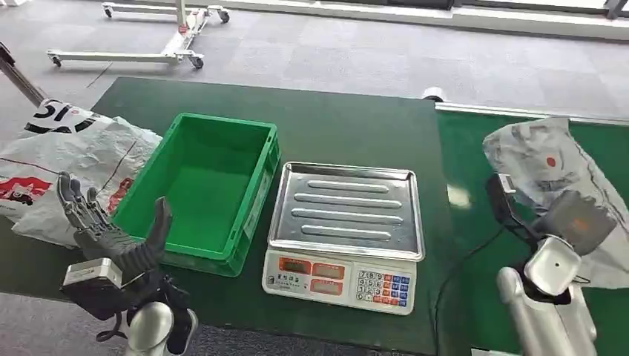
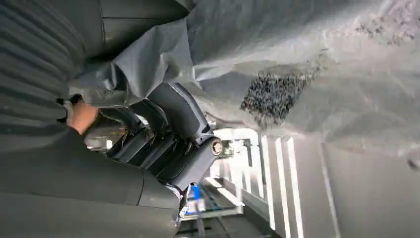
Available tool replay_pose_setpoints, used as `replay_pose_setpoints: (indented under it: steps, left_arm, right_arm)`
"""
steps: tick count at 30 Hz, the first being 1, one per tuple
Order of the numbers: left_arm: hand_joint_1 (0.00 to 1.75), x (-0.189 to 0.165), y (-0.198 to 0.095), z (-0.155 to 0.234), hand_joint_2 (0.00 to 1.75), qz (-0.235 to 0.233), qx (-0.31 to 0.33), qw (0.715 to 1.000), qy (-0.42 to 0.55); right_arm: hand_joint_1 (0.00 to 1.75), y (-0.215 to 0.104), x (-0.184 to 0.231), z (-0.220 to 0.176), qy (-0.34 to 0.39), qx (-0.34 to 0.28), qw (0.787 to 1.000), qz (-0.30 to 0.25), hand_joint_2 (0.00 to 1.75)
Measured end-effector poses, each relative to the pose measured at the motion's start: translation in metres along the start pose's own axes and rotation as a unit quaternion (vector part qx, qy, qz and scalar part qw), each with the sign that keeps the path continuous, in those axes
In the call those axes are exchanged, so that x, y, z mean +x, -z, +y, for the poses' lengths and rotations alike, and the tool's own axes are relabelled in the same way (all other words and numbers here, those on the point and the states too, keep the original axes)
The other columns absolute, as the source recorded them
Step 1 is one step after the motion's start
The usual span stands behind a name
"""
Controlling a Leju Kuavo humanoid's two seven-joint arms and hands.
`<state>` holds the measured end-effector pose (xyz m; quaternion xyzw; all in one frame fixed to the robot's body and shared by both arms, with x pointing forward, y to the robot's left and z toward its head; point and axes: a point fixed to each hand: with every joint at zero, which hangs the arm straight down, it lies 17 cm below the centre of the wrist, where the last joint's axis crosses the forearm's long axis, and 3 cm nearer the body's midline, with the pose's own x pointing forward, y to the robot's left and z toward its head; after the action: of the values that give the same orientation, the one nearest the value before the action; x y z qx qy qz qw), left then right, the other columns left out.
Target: Moved the parcel from conveyor to table for the left to box.
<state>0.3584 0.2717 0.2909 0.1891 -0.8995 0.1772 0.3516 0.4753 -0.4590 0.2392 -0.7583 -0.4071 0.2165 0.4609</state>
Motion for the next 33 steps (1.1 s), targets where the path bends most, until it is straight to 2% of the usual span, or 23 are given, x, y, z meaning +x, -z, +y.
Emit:
replay_pose_setpoints:
  steps: [3, 4, 5, 7, 8, 9, 12, 15, 16, 17, 20, 22, 33]
  left_arm:
    - [0.0, -0.001, 0.0, 0.0, 1.75, 0.001, 0.004, 1.0, 0.004]
    - [0.0, -0.001, 0.0, 0.001, 1.75, 0.001, 0.006, 1.0, 0.006]
    - [0.0, -0.001, 0.0, 0.001, 1.75, 0.001, 0.009, 1.0, 0.008]
    - [0.0, -0.002, 0.001, 0.003, 1.75, 0.002, 0.013, 1.0, 0.01]
    - [0.0, -0.001, 0.001, 0.003, 1.75, 0.002, 0.014, 1.0, 0.01]
    - [0.0, -0.001, 0.001, 0.001, 1.75, 0.001, 0.014, 1.0, 0.009]
    - [0.0, -0.002, 0.0, 0.001, 1.75, 0.003, 0.014, 1.0, 0.01]
    - [0.0, -0.002, 0.0, 0.002, 1.75, 0.003, 0.015, 1.0, 0.011]
    - [0.0, -0.003, 0.0, 0.002, 1.75, 0.004, 0.016, 1.0, 0.011]
    - [0.0, -0.003, 0.0, 0.003, 1.75, 0.004, 0.017, 1.0, 0.011]
    - [0.0, -0.004, 0.0, 0.003, 1.75, 0.006, 0.018, 1.0, 0.01]
    - [0.0, -0.004, 0.0, 0.003, 1.75, 0.007, 0.019, 1.0, 0.009]
    - [0.0, -0.005, 0.0, 0.005, 1.75, 0.006, 0.019, 1.0, 0.011]
  right_arm:
    - [1.75, -0.001, 0.054, -0.029, 0.036, -0.023, 0.998, -0.048, 1.75]
    - [1.75, -0.007, 0.081, -0.037, 0.055, -0.029, 0.994, -0.085, 1.75]
    - [1.75, -0.02, 0.114, -0.046, 0.076, -0.035, 0.987, -0.137, 1.75]
    - [1.75, -0.064, 0.188, -0.07, 0.113, -0.048, 0.957, -0.264, 1.75]
    - [1.75, -0.089, 0.218, -0.082, 0.128, -0.052, 0.94, -0.312, 1.75]
    - [1.75, -0.112, 0.241, -0.093, 0.143, -0.054, 0.929, -0.337, 1.75]
    - [1.75, -0.136, 0.263, -0.112, 0.172, -0.053, 0.923, -0.339, 1.75]
    - [1.75, -0.153, 0.281, -0.123, 0.189, -0.053, 0.908, -0.37, 1.75]
    - [1.71, -0.159, 0.288, -0.126, 0.199, -0.05, 0.899, -0.386, 1.75]
    - [1.75, -0.167, 0.296, -0.129, 0.211, -0.043, 0.887, -0.408, 1.75]
    - [1.75, -0.196, 0.319, -0.134, 0.252, -0.005, 0.844, -0.474, 1.75]
    - [1.75, -0.209, 0.328, -0.137, 0.265, 0.011, 0.83, -0.491, 1.75]
    - [1.75, -0.222, 0.339, -0.149, 0.282, 0.017, 0.819, -0.5, 1.75]
